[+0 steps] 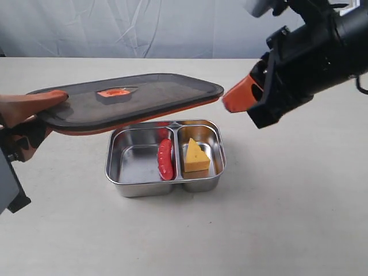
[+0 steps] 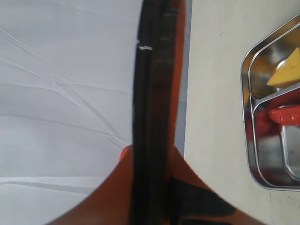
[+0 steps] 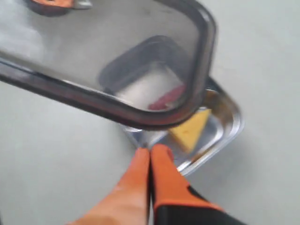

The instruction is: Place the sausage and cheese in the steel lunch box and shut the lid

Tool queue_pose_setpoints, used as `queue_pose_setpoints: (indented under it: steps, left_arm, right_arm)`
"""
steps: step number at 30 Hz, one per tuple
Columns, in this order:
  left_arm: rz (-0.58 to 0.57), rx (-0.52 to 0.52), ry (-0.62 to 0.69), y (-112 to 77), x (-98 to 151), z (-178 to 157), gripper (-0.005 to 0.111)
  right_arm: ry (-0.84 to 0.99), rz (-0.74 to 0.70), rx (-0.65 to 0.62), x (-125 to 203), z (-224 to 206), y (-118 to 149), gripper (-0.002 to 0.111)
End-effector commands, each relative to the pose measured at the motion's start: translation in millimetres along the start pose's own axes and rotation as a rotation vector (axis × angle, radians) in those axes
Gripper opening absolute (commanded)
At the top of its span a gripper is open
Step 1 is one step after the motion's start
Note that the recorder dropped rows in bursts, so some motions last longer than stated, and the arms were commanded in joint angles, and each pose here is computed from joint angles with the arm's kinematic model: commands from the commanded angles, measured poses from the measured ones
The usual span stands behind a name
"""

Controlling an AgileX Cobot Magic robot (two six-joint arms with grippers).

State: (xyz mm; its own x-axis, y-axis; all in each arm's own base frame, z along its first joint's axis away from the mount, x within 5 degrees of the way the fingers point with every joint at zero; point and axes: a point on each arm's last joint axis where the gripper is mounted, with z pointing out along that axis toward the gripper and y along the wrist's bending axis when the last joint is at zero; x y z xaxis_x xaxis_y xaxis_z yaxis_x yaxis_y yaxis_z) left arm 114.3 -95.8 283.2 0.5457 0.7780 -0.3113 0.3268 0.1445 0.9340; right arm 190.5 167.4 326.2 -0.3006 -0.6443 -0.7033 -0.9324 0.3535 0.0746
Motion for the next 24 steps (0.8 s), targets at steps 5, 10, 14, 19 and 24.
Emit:
queue_pose_setpoints:
  steps: [5, 10, 14, 19, 24]
  left_arm:
    - [-0.015, -0.027, 0.009, 2.5, 0.7, -1.6, 0.000]
    - [-0.019, 0.000, -0.009, 0.1, -0.9, -1.9, 0.000]
    - [-0.043, 0.027, -0.028, -2.1, -2.7, -3.0, 0.000]
    - [-0.118, 0.002, -0.034, 1.0, -3.0, -8.1, 0.000]
    - [-0.126, -0.019, -0.042, 3.5, -3.5, -12.4, 0.000]
  right_arm:
    - [-0.114, -0.182, 0.261, 13.9, -30.9, 53.4, -0.001]
    - [-0.148, -0.146, 0.076, 11.3, -23.7, 84.8, -0.001]
    - [-0.155, -0.051, -0.036, 8.5, -16.3, 95.9, -0.001]
    - [-0.110, -0.166, -0.012, 13.6, -21.4, 96.4, -0.001]
    - [-0.097, -0.422, 0.195, 14.4, -31.1, 94.9, -0.001]
